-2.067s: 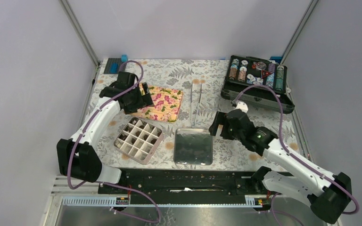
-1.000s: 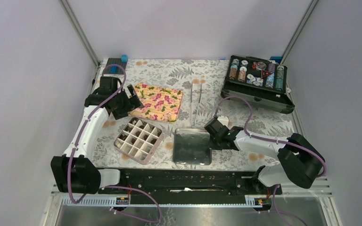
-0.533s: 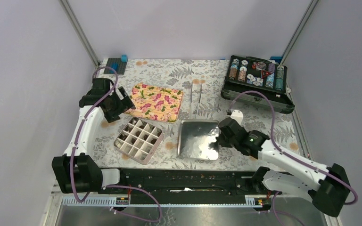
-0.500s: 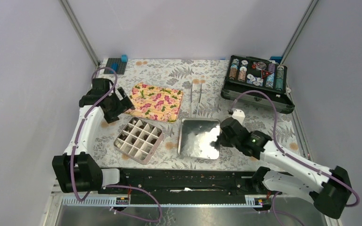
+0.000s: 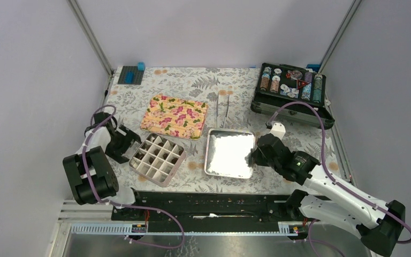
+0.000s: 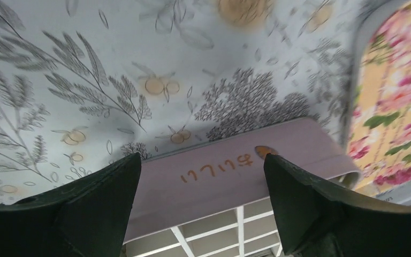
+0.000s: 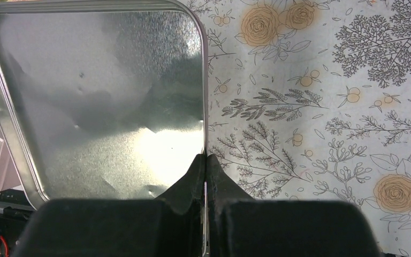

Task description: Pack the chocolate

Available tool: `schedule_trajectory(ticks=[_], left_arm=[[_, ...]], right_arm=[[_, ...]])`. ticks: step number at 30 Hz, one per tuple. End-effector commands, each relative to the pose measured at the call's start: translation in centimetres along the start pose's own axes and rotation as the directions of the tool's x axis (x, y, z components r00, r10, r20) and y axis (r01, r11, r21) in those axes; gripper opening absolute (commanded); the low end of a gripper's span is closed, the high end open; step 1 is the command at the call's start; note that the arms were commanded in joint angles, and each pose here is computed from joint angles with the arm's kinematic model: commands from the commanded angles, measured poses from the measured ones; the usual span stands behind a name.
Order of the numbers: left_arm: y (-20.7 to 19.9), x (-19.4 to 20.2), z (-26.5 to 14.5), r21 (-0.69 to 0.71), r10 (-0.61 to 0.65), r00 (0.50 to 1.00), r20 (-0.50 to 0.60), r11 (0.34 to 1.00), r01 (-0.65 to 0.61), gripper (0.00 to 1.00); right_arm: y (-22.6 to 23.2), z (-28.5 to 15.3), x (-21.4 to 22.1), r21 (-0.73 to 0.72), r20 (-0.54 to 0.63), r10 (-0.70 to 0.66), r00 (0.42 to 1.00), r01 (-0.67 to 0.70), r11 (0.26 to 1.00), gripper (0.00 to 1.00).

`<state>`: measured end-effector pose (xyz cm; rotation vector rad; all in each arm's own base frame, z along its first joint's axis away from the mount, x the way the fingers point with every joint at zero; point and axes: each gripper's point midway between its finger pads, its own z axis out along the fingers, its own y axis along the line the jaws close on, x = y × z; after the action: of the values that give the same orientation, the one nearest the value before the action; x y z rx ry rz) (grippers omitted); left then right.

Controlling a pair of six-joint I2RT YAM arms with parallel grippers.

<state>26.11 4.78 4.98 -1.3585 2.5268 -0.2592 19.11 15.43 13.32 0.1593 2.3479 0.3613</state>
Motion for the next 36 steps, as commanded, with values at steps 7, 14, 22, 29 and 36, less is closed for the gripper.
schedule_trajectory(ticks=[7,14,22,29,36], left_arm=[[-2.5,4.6,-2.1,0.272,-0.011,0.997,-0.076,0.962,0.032,0.90],[-1.9,7.8,-4.1,0.327,0.012,0.994,-0.106,0.945,0.023,0.91],[-1.3,8.8,-5.1,0.317,0.050,0.994,-0.099,0.948,-0.016,0.92],[-1.9,9.8,-4.7,0.339,0.054,0.992,-0.111,0.941,-0.013,0.92],[-4.4,12.3,-4.4,0.382,0.100,0.985,-0.137,0.923,-0.040,0.91]], right_arm=[[0.4,0.1,-0.4,-0.004,0.021,0.012,1.000,-0.012,1.000,0.00],[1.9,0.5,-1.1,-0.037,0.020,-0.004,1.000,0.005,0.999,0.00],[2.5,0.4,-1.3,-0.059,0.021,-0.001,1.000,0.002,0.998,0.00],[2.3,0.1,-1.2,-0.064,0.023,0.010,1.000,-0.008,0.998,0.00],[1.9,-0.1,-1.0,-0.060,0.022,0.012,1.000,-0.011,0.998,0.00]])
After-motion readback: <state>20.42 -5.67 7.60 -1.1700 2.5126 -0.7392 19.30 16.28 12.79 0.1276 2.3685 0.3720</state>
